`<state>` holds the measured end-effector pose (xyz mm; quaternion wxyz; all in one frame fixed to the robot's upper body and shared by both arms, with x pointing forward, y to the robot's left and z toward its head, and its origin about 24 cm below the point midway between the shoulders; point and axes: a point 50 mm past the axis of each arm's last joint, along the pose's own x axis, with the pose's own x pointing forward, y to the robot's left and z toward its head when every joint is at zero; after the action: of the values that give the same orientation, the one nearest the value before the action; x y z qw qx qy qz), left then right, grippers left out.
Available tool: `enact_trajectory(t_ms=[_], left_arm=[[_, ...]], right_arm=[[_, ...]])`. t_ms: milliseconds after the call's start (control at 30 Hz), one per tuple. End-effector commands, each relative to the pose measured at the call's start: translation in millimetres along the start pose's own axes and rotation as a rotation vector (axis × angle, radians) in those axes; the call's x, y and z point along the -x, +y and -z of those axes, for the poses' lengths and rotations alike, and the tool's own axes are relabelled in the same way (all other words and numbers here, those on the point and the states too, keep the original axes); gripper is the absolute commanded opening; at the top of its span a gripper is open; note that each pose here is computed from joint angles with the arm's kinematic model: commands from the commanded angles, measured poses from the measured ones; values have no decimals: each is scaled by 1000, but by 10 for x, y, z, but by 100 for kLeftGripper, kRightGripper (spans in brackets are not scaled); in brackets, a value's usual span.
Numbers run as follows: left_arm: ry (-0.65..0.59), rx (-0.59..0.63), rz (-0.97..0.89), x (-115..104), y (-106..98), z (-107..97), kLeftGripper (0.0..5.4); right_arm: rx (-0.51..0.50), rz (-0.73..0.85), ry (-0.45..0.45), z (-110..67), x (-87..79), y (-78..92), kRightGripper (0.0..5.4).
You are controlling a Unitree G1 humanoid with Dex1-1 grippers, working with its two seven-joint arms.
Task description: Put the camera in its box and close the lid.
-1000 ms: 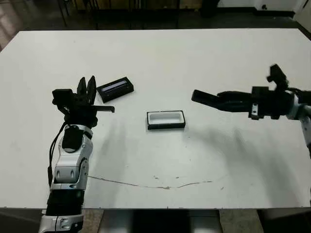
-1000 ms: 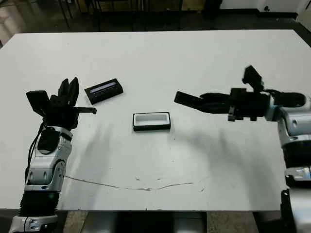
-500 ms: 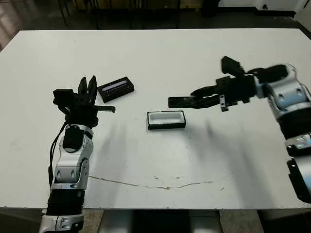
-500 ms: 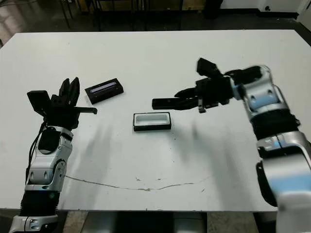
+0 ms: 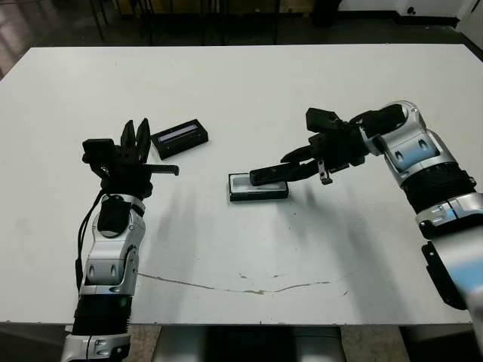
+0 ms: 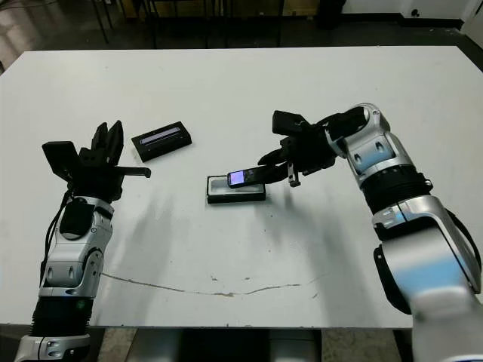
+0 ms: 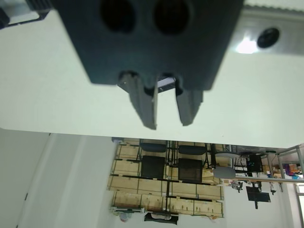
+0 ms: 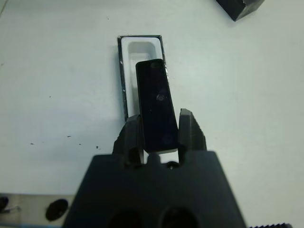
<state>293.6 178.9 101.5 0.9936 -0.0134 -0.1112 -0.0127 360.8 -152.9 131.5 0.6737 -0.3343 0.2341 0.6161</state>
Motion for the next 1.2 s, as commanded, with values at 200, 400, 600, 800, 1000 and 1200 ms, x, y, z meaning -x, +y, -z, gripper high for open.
enact_trajectory(t_ms=[200, 400, 600, 800, 1000, 1200], left_arm=[[40, -5, -12, 58, 26, 94, 0], [37, -12, -11, 61, 15, 97, 0], [38, -14, -20, 65, 2, 100, 0], [39, -21, -20, 72, 4, 103, 0], [37, -16, -17, 73, 13, 114, 0], [39, -18, -20, 80, 13, 113, 0]], right_arm=[[19, 9, 31, -6, -41, -21, 37], [16, -7, 26, -44, -93, -16, 37], [-5, -65, 24, -100, -159, 3, 37], [27, -90, 35, -169, -181, 24, 37], [37, -94, 61, -196, -184, 30, 37], [53, -83, 87, -184, -200, 28, 37]])
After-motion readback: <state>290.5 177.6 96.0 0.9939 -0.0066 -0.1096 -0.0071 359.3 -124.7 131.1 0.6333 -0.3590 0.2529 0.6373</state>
